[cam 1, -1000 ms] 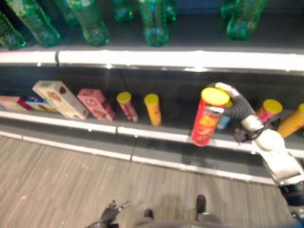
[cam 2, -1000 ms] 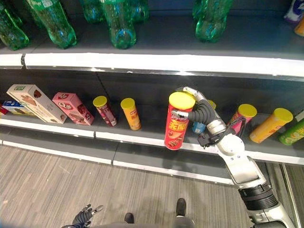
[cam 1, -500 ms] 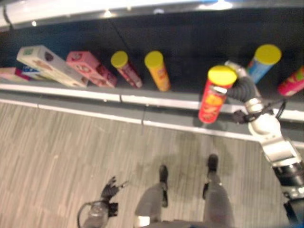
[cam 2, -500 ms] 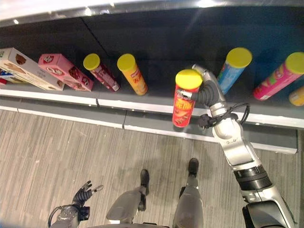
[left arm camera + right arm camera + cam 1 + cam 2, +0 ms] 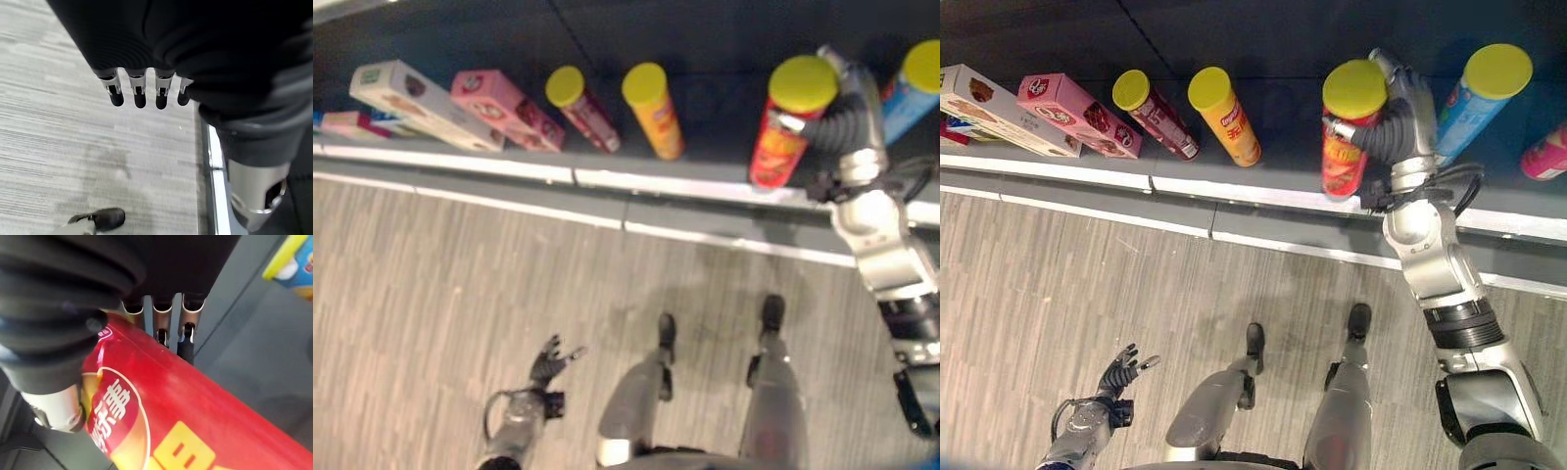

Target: Put the goods on the table back onto the shelves and tidy them up.

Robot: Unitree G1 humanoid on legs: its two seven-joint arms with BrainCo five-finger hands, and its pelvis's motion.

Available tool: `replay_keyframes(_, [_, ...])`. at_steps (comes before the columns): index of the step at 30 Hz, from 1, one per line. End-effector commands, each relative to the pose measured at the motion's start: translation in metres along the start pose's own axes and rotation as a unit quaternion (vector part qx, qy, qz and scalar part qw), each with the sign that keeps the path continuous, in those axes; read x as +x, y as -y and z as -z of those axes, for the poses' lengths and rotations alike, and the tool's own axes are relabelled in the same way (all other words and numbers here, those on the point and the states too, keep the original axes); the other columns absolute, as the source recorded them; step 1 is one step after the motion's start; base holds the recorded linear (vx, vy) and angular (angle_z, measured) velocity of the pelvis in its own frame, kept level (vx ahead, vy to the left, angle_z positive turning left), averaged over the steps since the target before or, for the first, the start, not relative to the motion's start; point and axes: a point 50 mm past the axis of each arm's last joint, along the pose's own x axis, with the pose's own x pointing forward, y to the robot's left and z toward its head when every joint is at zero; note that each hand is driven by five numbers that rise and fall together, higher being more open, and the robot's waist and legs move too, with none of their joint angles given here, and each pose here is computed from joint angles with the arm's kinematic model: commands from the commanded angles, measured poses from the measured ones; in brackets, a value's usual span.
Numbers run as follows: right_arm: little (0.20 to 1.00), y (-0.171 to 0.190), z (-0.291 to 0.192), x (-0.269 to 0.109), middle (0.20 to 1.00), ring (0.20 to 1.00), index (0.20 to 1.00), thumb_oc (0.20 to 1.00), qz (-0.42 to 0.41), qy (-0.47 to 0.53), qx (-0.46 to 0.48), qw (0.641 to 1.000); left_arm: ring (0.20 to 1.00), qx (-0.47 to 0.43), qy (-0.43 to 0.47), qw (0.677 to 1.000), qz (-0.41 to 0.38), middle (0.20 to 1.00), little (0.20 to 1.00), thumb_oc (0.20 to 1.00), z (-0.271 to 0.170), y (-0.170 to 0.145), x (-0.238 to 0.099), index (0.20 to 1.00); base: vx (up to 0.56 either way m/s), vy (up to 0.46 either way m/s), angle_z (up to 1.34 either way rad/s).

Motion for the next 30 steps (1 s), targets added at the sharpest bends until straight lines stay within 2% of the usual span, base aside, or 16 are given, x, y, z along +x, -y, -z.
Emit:
replay_keyframes(1, [0.200,0.016,-0.020,0.016,0.200,0.200,0.200,0.200,0.062,0.062,-0.029,0.996,1.000,0.037,0.011,0.999,-0.032,1.000,1.000,1.000,-0.002,-0.029,-0.005,1.000,0.00,0.000,0.00])
replay_keyframes(13, [0.200,0.017,-0.007,0.026,0.200,0.200,0.200,0.200,0.067,0.044,-0.070,0.994,1.000,0.031,0.032,0.999,-0.032,1.000,1.000,1.000,-0.011,-0.028,-0.003,1.000,0.00,0.000,0.00])
replay_keyframes(30, [0.200,0.036,0.001,0.048,0.200,0.200,0.200,0.200,0.129,0.028,-0.117,0.984,1.000,0.031,0.041,0.998,-0.024,1.000,1.000,1.000,-0.014,-0.023,-0.003,1.000,0.00,-0.001,0.00])
